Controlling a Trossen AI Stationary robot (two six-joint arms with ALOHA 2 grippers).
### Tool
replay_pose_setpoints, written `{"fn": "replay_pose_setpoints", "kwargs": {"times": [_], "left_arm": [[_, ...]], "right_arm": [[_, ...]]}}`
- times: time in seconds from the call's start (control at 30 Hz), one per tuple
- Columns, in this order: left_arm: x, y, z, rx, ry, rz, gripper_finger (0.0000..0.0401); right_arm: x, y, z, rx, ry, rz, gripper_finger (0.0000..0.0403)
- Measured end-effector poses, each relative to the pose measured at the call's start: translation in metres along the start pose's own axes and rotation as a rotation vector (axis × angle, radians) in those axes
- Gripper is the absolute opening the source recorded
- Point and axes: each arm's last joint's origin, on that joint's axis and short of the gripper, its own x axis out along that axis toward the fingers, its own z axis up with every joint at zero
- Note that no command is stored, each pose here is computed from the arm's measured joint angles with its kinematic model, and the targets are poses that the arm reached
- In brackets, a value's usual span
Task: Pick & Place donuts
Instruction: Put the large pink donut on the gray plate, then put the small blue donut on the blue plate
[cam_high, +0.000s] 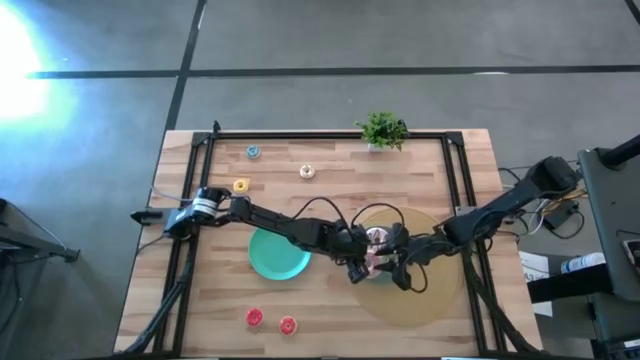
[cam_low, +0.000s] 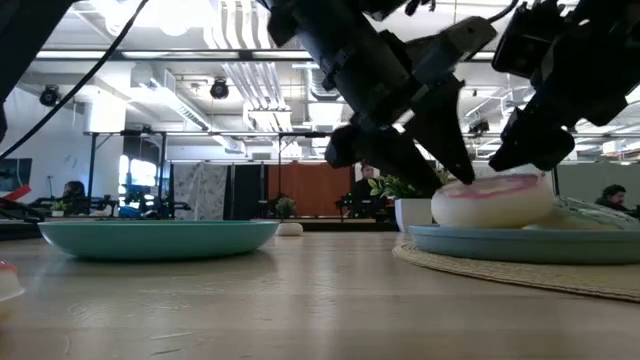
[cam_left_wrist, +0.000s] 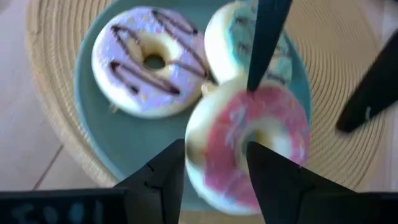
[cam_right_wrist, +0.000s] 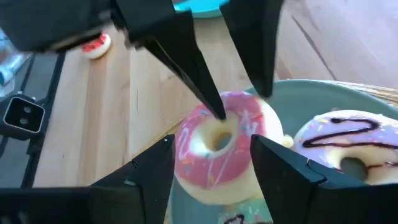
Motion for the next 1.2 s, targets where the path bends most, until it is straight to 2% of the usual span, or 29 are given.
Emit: {"fn": "replay_pose_setpoints", "kwargs": {"times": [0.17,0.3,0.47,0.53,0.63,0.73,0.87,1.03,1.1,1.2], "left_arm": [[-0.016,0.002,0.005,0.035,-0.015,0.072,0.0165],[-0.028,0.007,0.008,0.059,-0.052,0.199,0.0175],[-0.066,0.006,0.014,0.054,-0.091,0.298,0.0175],[-0.085,0.009,0.014,0.021,-0.06,0.327,0.0175],[-0.113,0.026,0.01,-0.1,0.033,0.433,0.0175],[-0.138,0.054,0.009,-0.189,0.124,0.608,0.0175],[-0.167,0.099,0.022,-0.288,0.163,0.774,0.0175],[-0.188,0.182,0.046,-0.321,0.209,0.864,0.0175],[-0.191,0.22,0.047,-0.345,0.273,0.886,0.0175],[-0.197,0.273,0.04,-0.421,0.372,0.842,0.0174]], "right_arm": [[-0.009,-0.004,0.0,-0.012,0.018,-0.043,0.0201],[-0.016,-0.007,0.0,-0.018,0.023,-0.075,0.0201],[-0.025,-0.007,0.004,-0.012,-0.004,-0.059,0.0201],[-0.028,-0.006,0.006,-0.012,-0.022,-0.053,0.0201],[-0.034,-0.007,0.008,-0.01,-0.048,-0.067,0.0201],[-0.038,-0.008,0.01,-0.006,-0.065,-0.073,0.0201],[-0.04,-0.01,0.014,0.024,-0.084,-0.076,0.0201],[-0.038,-0.016,0.023,0.06,-0.112,-0.114,0.0201],[-0.037,-0.019,0.027,0.111,-0.128,-0.131,0.0201],[-0.038,-0.022,0.033,0.198,-0.167,-0.156,0.0201]]}}
